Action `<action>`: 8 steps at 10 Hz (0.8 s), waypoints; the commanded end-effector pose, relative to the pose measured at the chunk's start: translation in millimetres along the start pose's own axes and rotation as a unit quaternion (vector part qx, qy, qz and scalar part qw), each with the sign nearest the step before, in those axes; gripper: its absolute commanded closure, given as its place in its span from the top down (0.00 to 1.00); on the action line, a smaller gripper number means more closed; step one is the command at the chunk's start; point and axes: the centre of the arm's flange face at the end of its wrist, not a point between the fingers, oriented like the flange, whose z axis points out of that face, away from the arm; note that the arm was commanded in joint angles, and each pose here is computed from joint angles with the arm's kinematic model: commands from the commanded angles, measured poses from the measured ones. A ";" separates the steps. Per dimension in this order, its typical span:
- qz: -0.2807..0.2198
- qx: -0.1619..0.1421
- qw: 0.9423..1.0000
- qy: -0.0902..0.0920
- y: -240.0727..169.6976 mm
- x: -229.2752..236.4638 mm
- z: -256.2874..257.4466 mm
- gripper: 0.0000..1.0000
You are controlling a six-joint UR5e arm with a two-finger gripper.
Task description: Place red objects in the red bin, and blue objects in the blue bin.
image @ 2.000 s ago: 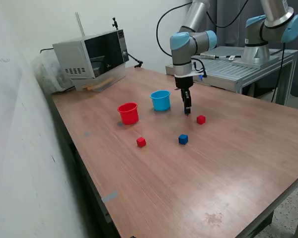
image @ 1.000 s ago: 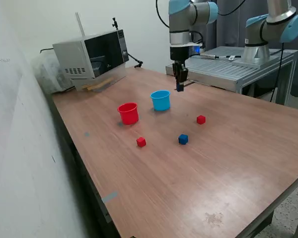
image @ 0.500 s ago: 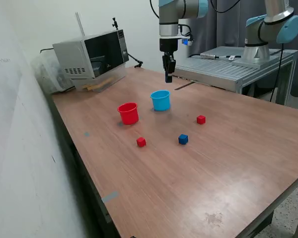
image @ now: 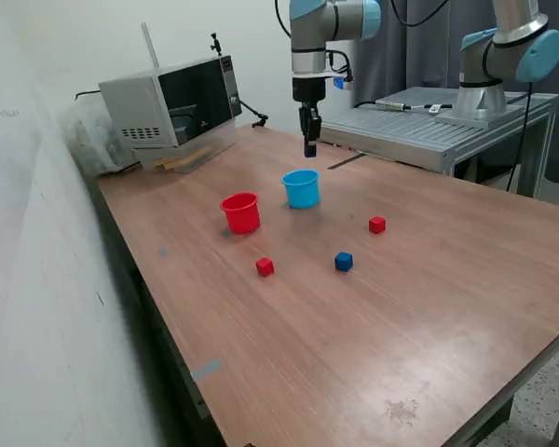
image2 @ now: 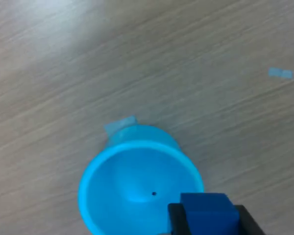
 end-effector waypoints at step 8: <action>0.005 0.015 1.000 -0.004 13.4 -17.0 26.8 1.00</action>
